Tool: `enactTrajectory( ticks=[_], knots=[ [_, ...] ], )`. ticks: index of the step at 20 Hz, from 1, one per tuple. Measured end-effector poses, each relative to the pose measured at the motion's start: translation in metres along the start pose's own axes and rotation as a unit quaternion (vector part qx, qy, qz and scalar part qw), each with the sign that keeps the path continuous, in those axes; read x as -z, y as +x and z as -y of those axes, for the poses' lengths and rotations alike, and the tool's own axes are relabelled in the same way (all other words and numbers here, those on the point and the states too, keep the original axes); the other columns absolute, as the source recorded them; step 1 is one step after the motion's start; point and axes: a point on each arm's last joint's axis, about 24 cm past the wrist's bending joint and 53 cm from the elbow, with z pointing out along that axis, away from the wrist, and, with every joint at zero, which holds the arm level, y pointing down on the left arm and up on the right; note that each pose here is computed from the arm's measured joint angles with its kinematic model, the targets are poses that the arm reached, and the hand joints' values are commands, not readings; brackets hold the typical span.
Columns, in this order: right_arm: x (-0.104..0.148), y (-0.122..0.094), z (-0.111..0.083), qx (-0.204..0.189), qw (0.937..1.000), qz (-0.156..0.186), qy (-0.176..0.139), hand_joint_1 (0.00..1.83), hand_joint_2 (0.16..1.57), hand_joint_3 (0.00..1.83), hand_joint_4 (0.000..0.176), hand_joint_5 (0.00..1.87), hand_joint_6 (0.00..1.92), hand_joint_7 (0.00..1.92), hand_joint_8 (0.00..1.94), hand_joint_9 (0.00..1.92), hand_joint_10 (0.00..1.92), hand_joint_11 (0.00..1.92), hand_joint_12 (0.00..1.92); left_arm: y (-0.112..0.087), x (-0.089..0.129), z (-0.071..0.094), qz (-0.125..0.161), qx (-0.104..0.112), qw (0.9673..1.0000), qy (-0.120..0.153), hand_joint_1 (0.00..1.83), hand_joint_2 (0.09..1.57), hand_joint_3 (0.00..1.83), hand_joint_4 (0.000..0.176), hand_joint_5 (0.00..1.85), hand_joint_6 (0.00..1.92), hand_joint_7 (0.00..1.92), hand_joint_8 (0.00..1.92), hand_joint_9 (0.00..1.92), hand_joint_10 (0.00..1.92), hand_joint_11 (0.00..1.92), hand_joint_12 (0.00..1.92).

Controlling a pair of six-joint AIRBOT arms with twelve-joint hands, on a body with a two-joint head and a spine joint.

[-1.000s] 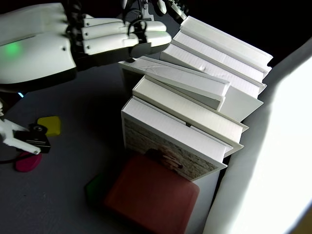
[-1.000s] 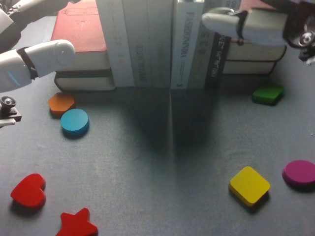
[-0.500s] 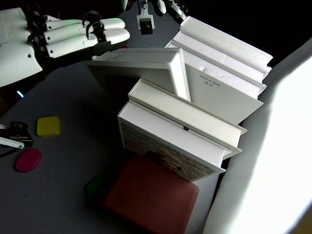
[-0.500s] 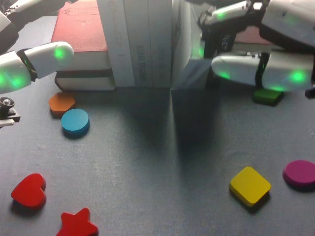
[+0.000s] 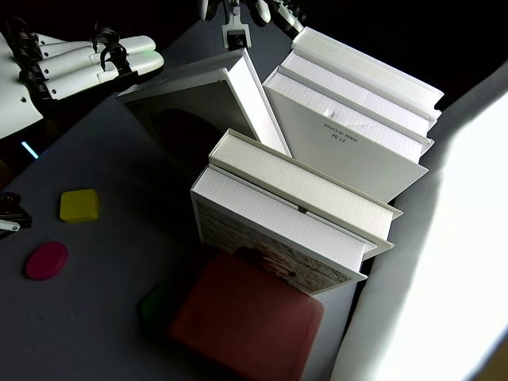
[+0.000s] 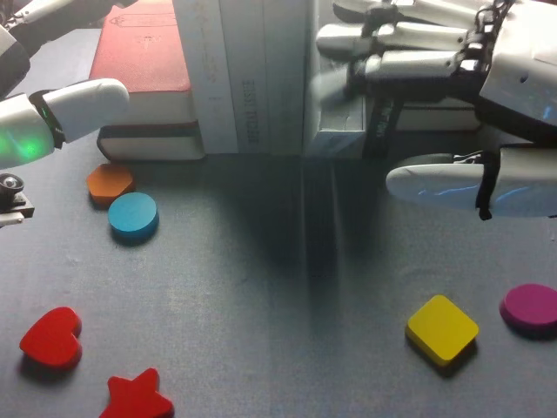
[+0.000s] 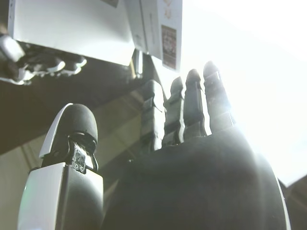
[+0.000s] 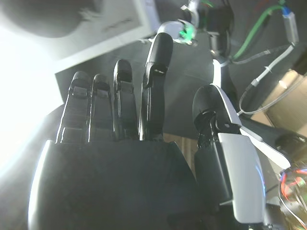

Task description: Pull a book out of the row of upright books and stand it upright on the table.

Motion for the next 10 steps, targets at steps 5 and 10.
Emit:
enactTrajectory(
  ticks=[5,10],
  knots=[
    [-0.002,-0.022,0.001,0.017,0.9997,0.019,-0.001,0.75,1.15,0.0,0.124,0.0,0.0,0.0,0.0,0.0,0.0,0.0,0.0,0.0,0.0,0.0,0.0,0.0,1.0,0.001,0.3,1.34,0.0,0.086,0.21,0.0,0.03,0.0,0.0,0.0,0.0,0.0],
    [0.004,-0.031,0.013,0.042,0.9987,0.012,0.025,1.08,1.07,0.0,0.133,0.0,0.0,0.0,0.0,0.0,0.0,0.0,0.0,-0.002,0.0,0.0,0.003,0.001,1.0,0.001,0.31,1.34,0.0,0.068,0.22,0.0,0.05,0.0,0.0,0.0,0.0,0.0]
  ],
)
